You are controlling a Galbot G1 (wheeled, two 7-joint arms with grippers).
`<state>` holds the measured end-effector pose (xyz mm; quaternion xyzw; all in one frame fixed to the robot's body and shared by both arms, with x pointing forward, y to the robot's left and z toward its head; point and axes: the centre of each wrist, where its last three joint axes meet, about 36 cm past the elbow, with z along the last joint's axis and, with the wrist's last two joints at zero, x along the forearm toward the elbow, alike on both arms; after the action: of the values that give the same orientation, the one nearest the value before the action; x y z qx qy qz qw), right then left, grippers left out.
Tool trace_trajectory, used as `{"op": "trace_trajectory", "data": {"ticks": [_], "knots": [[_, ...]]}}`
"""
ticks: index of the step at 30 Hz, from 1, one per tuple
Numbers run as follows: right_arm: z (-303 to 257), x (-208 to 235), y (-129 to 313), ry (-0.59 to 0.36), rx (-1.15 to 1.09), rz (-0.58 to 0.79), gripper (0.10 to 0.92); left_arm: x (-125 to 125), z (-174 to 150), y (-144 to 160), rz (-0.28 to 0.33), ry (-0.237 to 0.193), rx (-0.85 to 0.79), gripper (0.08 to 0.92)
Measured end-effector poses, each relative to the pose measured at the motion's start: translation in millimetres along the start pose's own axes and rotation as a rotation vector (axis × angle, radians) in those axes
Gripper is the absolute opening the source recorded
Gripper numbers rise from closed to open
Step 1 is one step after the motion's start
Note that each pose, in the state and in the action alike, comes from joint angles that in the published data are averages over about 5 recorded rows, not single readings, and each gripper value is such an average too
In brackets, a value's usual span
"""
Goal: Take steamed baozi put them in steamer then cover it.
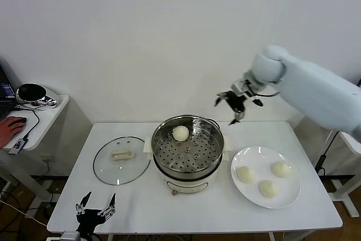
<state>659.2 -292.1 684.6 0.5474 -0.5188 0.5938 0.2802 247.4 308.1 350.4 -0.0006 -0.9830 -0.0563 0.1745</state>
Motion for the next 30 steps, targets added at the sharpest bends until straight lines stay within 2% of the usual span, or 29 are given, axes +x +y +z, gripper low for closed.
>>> {"op": "trace_trajectory", "data": {"ticks": [11, 30], "knots": [[41, -37, 54, 0.052, -0.24, -0.078, 0.823, 2, 1, -2, 0.004, 0.014, 0.007, 0.823], [34, -154, 99, 0.07, -0.29, -0.186, 0.823, 1, 4, -1, -0.003, 0.03, 0.005, 0.823]]}}
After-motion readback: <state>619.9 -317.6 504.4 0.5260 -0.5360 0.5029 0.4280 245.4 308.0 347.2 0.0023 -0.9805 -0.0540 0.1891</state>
